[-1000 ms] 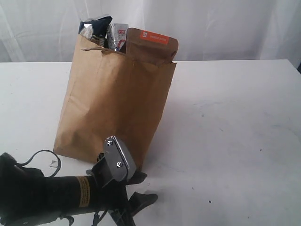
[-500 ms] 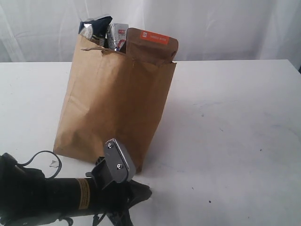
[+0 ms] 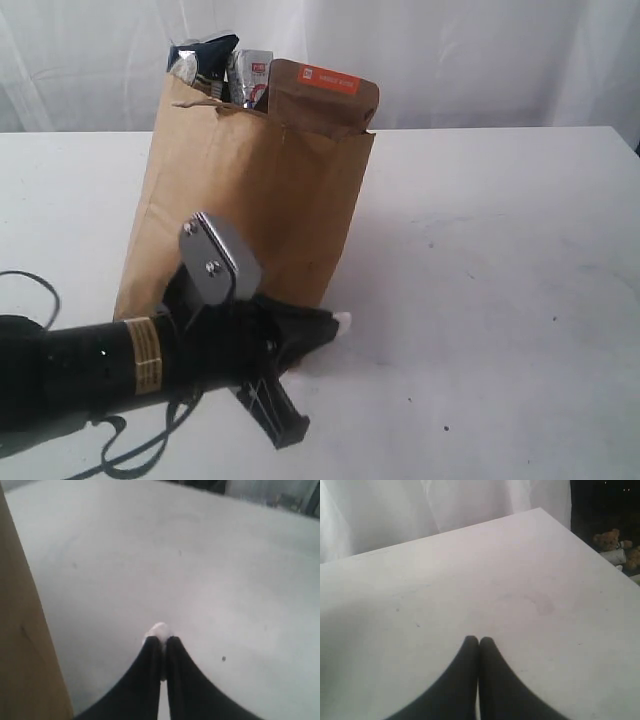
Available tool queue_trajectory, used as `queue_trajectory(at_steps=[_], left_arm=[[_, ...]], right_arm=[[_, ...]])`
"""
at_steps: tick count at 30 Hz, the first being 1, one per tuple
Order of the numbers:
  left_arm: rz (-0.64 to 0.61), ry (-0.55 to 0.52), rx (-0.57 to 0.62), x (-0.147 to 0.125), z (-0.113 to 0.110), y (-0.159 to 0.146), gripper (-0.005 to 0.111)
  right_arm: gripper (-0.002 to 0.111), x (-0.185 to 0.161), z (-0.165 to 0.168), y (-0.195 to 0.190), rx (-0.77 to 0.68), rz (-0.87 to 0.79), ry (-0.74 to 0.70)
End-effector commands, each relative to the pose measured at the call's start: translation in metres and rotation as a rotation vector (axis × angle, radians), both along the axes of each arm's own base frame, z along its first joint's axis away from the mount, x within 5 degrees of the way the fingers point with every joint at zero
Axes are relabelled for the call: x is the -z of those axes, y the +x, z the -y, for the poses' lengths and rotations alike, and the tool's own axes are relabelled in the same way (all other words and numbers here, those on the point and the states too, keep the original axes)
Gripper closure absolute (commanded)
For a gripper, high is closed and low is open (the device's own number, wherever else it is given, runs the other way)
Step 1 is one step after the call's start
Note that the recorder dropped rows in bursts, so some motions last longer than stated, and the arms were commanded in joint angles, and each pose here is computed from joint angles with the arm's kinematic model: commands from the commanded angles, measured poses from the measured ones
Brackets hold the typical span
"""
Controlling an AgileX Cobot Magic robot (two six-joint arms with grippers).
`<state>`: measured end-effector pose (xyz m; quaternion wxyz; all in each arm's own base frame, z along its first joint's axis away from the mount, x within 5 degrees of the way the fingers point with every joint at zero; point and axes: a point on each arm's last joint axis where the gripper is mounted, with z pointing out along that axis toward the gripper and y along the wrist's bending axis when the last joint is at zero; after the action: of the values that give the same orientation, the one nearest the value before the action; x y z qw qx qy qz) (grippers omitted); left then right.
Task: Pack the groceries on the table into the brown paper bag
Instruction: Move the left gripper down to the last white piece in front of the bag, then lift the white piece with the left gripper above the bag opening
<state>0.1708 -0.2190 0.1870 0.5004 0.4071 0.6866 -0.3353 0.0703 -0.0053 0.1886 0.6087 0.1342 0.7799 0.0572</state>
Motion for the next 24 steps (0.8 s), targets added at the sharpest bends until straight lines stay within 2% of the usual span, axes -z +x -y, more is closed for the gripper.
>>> queue_trajectory(at_steps=[1,4,7,11,17,19,24], left_arm=[[0.106,-0.252,-0.012,-0.058,-0.013,-0.011,0.107],[0.216,-0.4,-0.117,-0.095,-0.032,-0.009,0.107],[0.335,-0.376,-0.295,-0.113,-0.053,0.005,0.107],[0.301,-0.435,-0.504,-0.122,-0.068,0.035,0.107],[0.347,-0.45,-0.567,-0.137,-0.065,0.071,0.107],[0.373,-0.391,-0.559,-0.134,-0.059,0.082,0.107],[0.309,-0.284,-0.548,-0.122,-0.033,0.12,0.107]], right_arm=[[0.108,0.001,0.0,0.0,-0.007,-0.001,-0.009],[0.108,0.001,0.0,0.0,-0.007,-0.001,-0.009],[0.108,0.001,0.0,0.0,-0.007,-0.001,-0.009],[0.108,0.001,0.0,0.0,-0.007,-0.001,-0.009],[0.108,0.001,0.0,0.0,-0.007,-0.001,-0.009],[0.108,0.001,0.0,0.0,-0.007,-0.001,-0.009],[0.108,0.001,0.0,0.0,-0.007,-0.001,-0.009]])
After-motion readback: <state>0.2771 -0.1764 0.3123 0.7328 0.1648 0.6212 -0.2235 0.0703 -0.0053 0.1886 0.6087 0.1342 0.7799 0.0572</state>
